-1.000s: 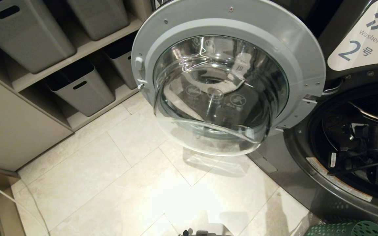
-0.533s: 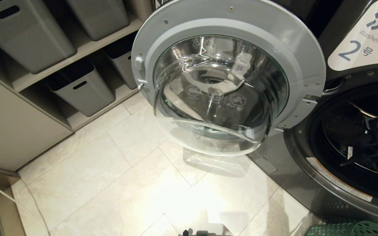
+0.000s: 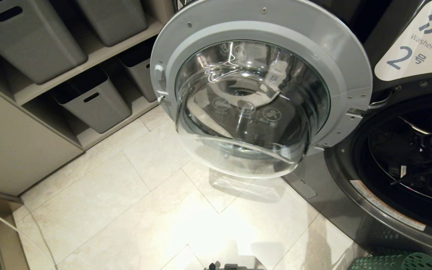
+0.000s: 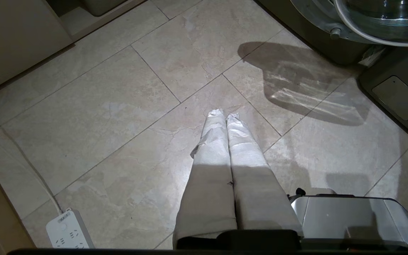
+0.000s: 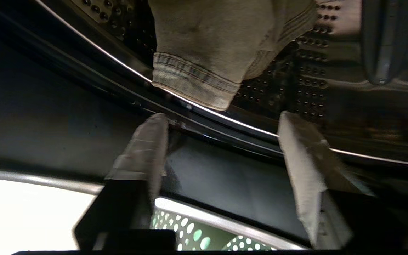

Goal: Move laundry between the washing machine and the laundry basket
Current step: Pick a cloth and place it into the basket

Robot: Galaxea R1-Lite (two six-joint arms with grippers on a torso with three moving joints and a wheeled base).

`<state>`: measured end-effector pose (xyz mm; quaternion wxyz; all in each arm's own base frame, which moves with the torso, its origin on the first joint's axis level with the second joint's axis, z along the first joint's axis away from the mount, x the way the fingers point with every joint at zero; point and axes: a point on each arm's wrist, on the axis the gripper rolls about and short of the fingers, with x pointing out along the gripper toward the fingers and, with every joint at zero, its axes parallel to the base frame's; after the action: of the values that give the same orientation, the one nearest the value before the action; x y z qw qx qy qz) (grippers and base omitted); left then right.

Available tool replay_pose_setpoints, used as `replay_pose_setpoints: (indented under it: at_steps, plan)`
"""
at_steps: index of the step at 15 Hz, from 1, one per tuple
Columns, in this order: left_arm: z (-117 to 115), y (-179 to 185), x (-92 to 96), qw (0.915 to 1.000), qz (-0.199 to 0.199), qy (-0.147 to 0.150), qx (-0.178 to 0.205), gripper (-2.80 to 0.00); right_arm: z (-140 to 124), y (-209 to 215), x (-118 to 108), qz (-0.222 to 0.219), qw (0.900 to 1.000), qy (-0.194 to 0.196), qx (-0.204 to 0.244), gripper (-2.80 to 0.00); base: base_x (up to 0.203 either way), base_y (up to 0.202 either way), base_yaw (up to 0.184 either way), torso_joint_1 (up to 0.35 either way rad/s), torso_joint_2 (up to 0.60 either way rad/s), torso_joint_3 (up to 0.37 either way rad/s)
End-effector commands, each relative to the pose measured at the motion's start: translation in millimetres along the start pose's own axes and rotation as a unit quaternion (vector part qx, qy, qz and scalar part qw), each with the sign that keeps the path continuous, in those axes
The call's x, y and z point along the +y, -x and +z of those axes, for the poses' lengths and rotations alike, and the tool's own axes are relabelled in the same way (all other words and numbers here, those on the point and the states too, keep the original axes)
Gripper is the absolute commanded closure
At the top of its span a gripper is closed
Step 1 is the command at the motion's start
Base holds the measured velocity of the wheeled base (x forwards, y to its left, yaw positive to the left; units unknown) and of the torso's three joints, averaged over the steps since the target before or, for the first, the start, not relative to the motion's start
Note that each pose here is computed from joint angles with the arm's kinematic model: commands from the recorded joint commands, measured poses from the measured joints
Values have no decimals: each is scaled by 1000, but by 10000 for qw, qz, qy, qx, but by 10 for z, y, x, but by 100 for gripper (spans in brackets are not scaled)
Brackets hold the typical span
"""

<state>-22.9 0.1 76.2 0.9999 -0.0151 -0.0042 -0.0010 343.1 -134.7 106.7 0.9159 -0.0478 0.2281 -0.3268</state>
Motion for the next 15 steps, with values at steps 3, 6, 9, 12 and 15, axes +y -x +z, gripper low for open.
replay_pose_setpoints:
  at_steps: [3, 6, 9, 12, 15]
  plan:
    - [-4, -1, 0, 10000, 2, 2, 4, 0, -14, -424, 150, -73, 9997, -230, -29, -280, 0, 0, 0, 0, 0, 0]
    - [-4, -1, 0, 10000, 2, 2, 4, 0, 117, -660, 221, -109, 9984, -467, -298, -280, 0, 0, 0, 0, 0, 0]
    - [-4, -1, 0, 10000, 2, 2, 4, 0, 237, -820, 252, -146, 9969, -556, -533, -280, 0, 0, 0, 0, 0, 0]
    - [-4, -1, 0, 10000, 2, 2, 4, 0, 303, -930, 202, -466, 9954, -612, -567, -280, 0, 0, 0, 0, 0, 0]
    - [-4, -1, 0, 10000, 2, 2, 4, 0, 256, -1000, 82, -652, 9950, -631, -417, -280, 0, 0, 0, 0, 0, 0]
